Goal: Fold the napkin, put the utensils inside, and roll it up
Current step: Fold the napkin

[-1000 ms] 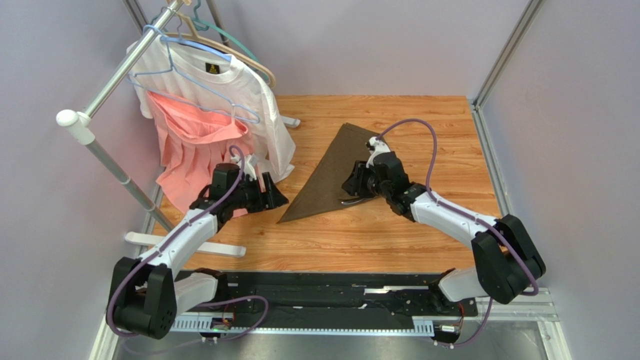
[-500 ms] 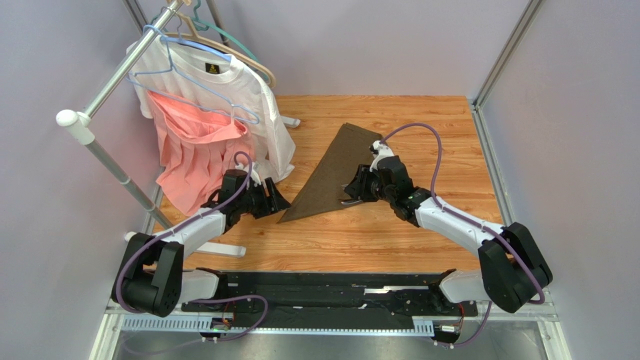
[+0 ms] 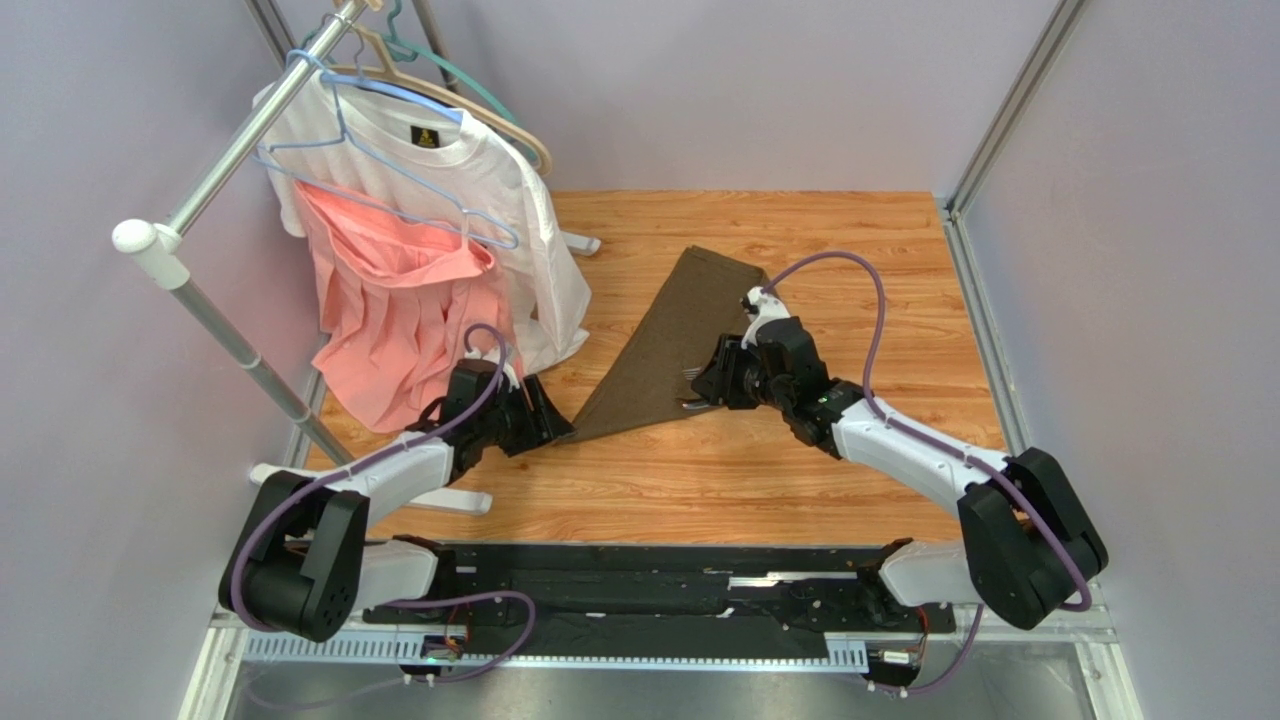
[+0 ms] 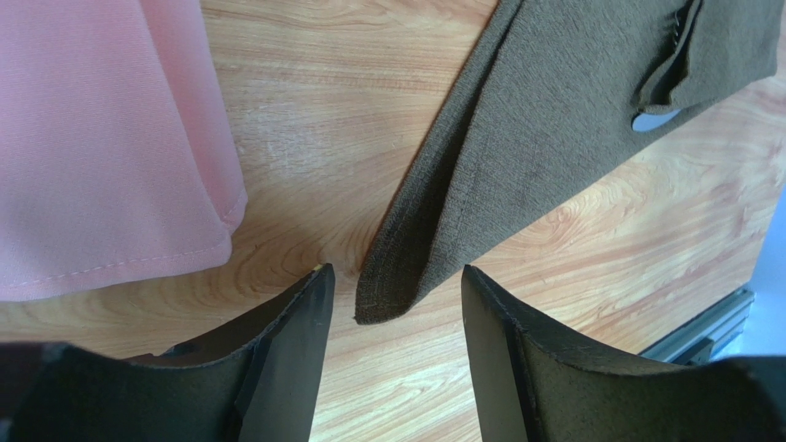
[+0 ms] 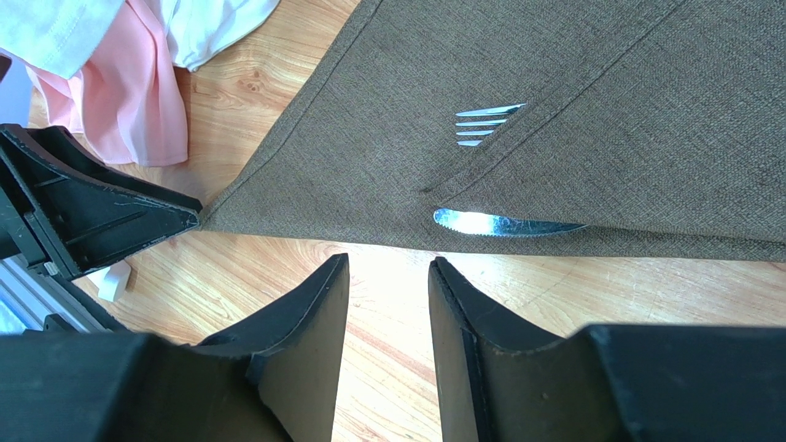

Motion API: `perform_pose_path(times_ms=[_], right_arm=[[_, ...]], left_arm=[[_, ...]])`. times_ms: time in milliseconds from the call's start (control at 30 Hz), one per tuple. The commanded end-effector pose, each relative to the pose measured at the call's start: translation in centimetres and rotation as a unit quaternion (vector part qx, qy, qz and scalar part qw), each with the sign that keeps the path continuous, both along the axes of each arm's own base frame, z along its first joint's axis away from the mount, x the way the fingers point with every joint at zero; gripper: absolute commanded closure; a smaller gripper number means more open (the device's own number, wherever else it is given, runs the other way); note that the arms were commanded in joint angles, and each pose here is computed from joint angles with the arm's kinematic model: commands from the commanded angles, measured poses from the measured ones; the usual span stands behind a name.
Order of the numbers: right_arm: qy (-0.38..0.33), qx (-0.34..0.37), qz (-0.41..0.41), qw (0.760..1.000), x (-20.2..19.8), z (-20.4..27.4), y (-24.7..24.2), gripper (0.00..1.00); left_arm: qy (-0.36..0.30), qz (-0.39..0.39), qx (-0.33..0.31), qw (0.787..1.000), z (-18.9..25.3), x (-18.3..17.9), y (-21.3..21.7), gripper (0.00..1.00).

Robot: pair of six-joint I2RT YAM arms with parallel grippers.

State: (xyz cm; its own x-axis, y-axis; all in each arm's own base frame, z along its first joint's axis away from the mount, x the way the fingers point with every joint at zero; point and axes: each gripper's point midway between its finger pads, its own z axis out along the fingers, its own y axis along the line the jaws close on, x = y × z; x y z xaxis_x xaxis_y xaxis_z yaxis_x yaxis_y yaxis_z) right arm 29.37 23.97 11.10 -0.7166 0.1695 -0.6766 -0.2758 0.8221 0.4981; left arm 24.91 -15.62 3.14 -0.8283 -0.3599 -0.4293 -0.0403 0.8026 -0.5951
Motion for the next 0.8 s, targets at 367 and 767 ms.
perform_pose_path(times_ms=[367,767], right_arm=[[-0.024,0.027,-0.004,0.999,0.2,1.2,0.2,0.60],[-0.032,0.038,-0.002,0.999,0.0,1.6,0.3,0.60]], left_arm=[[0.028,0.005,-0.014,1.000,-1.3,-1.2,-0.6,0.50],[0.048,-0.002,0.005,0.999,-1.9,-2.5,0.0,0.54]])
